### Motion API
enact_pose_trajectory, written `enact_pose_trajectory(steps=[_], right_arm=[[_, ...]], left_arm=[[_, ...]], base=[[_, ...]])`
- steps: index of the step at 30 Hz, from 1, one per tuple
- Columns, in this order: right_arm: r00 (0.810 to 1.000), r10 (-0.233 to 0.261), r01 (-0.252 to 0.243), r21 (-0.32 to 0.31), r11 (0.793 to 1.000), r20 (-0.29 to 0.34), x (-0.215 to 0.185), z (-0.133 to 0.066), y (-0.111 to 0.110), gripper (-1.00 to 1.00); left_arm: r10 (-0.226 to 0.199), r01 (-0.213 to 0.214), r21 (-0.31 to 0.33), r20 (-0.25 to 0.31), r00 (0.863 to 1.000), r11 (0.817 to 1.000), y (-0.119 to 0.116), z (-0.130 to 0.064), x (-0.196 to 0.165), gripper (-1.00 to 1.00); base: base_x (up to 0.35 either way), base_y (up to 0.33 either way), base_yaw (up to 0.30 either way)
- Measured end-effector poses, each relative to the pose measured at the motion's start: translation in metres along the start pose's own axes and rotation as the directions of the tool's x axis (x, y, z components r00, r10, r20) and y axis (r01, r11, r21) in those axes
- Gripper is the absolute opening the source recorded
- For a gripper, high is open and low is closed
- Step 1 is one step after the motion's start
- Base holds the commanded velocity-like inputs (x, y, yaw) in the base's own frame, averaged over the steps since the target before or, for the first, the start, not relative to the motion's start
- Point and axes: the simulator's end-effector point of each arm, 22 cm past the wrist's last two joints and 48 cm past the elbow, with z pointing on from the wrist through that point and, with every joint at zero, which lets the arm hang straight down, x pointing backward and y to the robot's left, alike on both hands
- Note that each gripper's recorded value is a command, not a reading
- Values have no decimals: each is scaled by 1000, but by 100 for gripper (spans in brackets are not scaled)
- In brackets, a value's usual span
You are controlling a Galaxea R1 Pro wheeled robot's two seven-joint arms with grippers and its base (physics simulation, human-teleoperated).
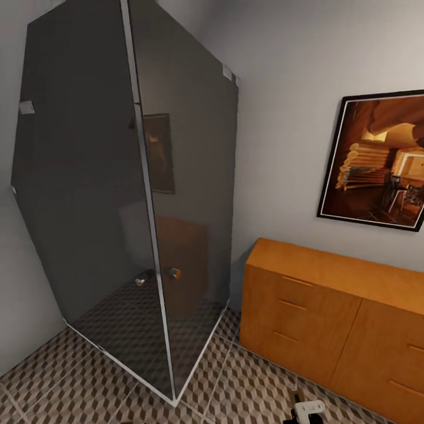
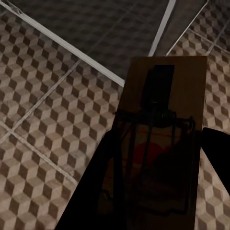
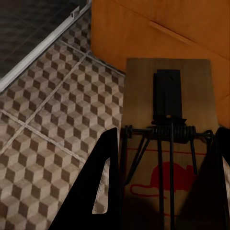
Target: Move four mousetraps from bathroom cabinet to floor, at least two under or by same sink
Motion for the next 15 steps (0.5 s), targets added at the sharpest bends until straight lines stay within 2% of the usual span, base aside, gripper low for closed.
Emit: enact_pose_trajectory(steps=[15], right_arm=[[1000,0,0,0,1000,0,0,0,0,-100]], left_arm=[[-1,1,1,-1,1000,1000,-1,0,0,-100]], base=[[0,0,300]])
